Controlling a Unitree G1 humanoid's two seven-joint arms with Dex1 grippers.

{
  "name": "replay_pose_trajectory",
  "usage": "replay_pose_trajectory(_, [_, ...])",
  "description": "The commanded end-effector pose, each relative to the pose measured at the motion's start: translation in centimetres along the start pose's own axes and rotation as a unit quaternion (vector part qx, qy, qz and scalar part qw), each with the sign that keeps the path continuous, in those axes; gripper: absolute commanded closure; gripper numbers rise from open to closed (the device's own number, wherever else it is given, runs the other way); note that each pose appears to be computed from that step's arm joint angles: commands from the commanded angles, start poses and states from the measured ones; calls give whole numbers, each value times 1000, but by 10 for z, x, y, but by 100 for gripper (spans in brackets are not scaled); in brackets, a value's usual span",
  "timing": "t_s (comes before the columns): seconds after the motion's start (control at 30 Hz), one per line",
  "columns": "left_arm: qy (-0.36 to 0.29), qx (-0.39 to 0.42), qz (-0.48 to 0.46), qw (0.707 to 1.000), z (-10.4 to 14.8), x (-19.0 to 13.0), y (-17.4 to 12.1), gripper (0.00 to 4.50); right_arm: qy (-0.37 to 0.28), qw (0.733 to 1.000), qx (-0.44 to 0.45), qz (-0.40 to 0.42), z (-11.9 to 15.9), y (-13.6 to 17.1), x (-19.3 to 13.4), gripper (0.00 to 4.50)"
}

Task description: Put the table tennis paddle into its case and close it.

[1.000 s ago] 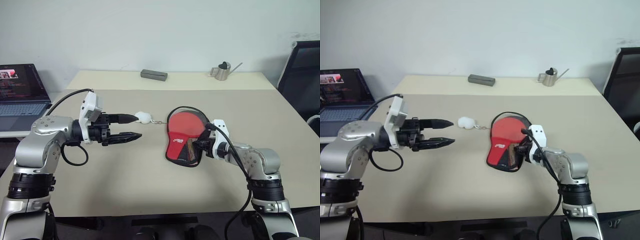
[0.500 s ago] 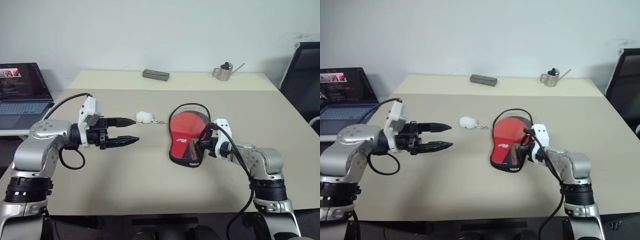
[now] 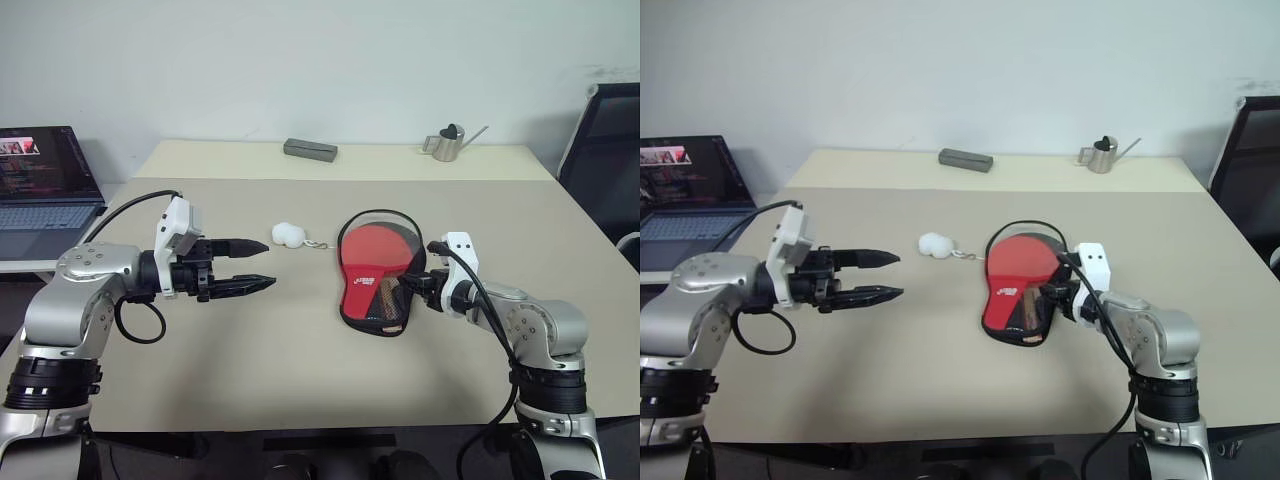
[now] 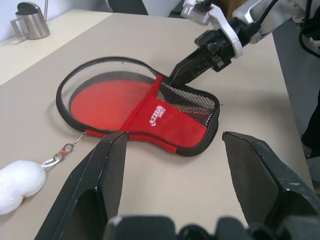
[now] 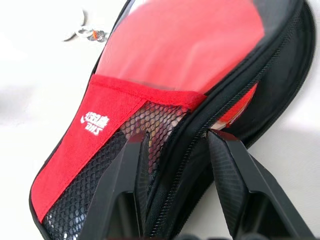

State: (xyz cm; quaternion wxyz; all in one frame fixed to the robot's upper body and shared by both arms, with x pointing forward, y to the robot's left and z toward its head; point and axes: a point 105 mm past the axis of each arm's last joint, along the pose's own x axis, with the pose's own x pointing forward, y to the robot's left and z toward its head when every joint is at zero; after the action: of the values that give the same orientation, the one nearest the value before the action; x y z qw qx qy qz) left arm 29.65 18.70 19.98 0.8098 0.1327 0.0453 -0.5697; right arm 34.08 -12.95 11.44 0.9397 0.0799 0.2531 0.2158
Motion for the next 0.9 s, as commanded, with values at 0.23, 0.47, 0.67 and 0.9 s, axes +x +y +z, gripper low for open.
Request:
replay_pose_trajectory(0.23, [-8, 25, 2, 1000, 14, -2, -1, 122, -17, 999, -5, -36, 2, -12, -3, 190])
replay_pose_trajectory(0.47, [-7, 25, 5, 1000, 14, -2, 0, 122, -15, 999, 27, -19, 1, -5, -1, 2])
replay_pose_trajectory(0.67, [-8, 25, 5, 1000, 14, -1, 0, 122, 4, 999, 36, -34, -10, -9, 4, 2])
replay_pose_trajectory(0.9, [-7, 26, 6, 1000, 15, -1, 1, 122, 19, 998, 54, -20, -19, -4, 12, 2])
